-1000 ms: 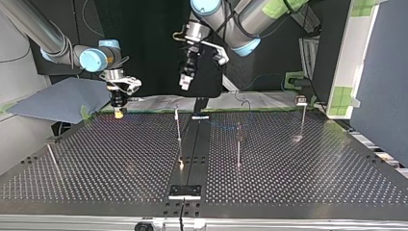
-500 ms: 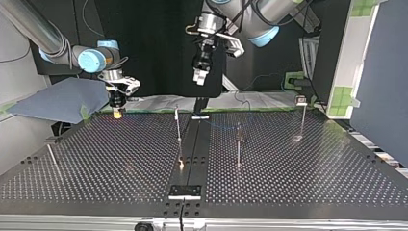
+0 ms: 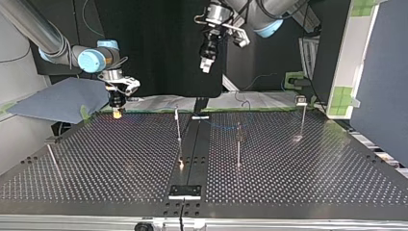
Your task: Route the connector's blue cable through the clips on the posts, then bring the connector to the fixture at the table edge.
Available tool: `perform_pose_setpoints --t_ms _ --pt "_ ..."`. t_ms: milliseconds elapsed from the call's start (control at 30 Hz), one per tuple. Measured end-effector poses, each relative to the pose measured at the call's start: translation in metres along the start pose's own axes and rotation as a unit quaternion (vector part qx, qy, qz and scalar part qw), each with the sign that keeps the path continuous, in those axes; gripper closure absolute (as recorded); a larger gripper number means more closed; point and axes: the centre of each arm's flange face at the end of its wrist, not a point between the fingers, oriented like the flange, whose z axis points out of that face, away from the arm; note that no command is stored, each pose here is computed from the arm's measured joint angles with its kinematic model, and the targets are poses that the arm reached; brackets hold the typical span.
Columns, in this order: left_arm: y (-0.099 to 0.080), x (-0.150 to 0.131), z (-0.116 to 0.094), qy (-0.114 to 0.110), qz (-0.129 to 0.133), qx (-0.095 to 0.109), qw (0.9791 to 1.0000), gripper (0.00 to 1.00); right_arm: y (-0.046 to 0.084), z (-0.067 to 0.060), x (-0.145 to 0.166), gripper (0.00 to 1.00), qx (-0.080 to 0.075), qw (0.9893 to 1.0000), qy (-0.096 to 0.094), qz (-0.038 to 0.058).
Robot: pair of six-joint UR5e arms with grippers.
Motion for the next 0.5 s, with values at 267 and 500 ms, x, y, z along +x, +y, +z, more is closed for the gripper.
perform_pose_setpoints --t_ms 267,500 --pt "0.019 0.019 -0.024 0.017 0.007 -0.014 0.9997 0.0 0.001 0.0 0.0 1.0 -0.001 1.0 0.0 -0.0007" --pt "0.04 0.029 -0.04 0.014 0.013 -0.048 0.9987 0.0 0.005 0.003 0.003 1.0 -0.005 1.0 -0.008 -0.0002"
